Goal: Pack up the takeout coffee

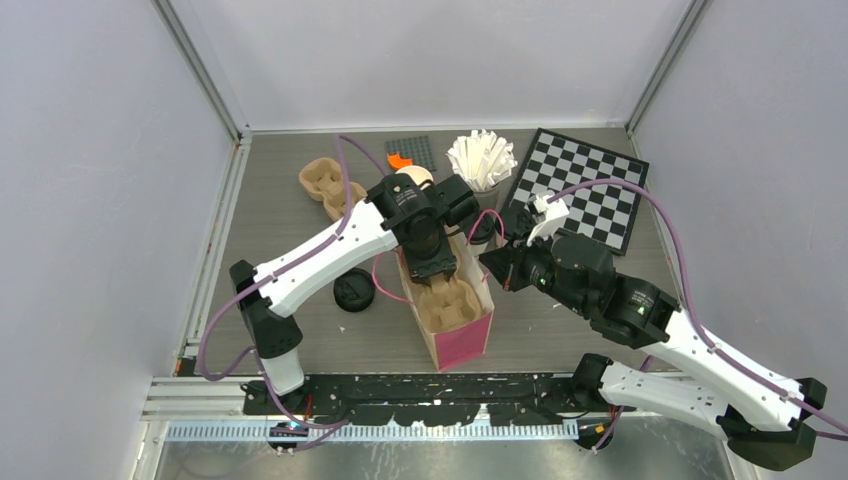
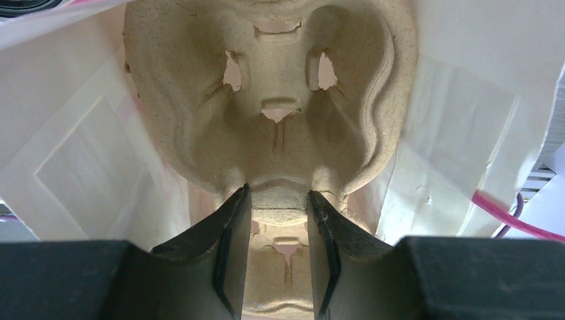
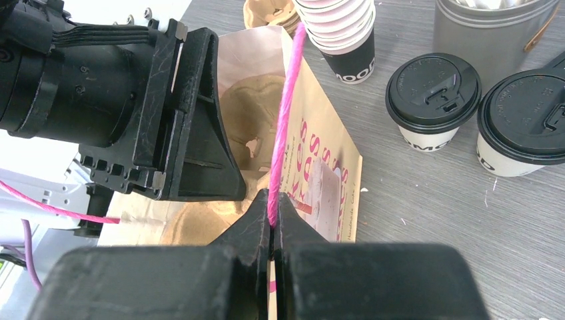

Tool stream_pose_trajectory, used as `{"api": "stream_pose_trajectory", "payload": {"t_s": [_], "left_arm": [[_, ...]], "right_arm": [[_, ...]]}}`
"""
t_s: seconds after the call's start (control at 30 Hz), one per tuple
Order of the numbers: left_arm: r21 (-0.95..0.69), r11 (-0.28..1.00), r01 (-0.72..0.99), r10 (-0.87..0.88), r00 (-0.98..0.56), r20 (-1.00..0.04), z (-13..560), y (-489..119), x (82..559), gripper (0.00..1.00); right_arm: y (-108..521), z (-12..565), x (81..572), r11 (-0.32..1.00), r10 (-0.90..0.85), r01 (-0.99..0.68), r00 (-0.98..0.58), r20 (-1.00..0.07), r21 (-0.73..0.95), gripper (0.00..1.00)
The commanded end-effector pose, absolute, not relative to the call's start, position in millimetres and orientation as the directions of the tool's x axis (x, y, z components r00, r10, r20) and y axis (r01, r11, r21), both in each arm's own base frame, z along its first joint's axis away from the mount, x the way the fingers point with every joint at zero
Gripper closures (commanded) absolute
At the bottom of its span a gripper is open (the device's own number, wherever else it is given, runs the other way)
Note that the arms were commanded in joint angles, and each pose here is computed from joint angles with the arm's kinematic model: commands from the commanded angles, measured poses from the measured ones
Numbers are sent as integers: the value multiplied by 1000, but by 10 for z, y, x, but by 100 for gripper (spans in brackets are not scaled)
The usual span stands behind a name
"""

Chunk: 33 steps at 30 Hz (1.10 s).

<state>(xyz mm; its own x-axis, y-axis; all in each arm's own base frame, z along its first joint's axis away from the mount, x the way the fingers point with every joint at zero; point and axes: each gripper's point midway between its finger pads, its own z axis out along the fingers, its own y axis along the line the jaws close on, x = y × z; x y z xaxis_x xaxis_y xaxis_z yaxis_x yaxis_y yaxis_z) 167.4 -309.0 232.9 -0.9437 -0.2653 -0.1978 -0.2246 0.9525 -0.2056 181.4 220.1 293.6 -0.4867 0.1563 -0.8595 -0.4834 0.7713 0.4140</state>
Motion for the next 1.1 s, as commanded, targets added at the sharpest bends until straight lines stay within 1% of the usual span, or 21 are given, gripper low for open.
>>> {"api": "stream_pose_trajectory", "payload": {"t_s": [0.0,0.07,0.27,0.47,0.67,0.87,1.07], "left_arm": [[-197,959,-204,-245,-945,-217,2377,-3060,1686,78],[-198,960,-200,-243,-944,-224,2380,-3058,1692,75],[-214,960,-179,-229,-944,-236,2414,-3092,1722,60],[-246,955,-165,-227,-943,-245,2509,-3106,1719,53],[-287,948,-139,-218,-940,-264,2619,-3137,1744,52],[-390,920,-41,-200,-905,-376,2983,-3230,1909,52],[-549,833,71,-227,-860,-456,3336,-3336,2006,52]], "right_arm": [[2234,2906,1832,770,143,-495,-480,-865,402,100],[2235,2888,1838,773,140,-492,-482,-865,399,100],[2239,2849,1848,781,130,-487,-487,-863,392,100],[2223,2791,1837,786,121,-480,-498,-859,389,100],[2231,2747,1839,790,119,-472,-509,-853,392,99],[2244,2733,1864,796,114,-465,-512,-852,386,100],[2278,2742,1890,800,101,-467,-513,-852,376,100]]}}
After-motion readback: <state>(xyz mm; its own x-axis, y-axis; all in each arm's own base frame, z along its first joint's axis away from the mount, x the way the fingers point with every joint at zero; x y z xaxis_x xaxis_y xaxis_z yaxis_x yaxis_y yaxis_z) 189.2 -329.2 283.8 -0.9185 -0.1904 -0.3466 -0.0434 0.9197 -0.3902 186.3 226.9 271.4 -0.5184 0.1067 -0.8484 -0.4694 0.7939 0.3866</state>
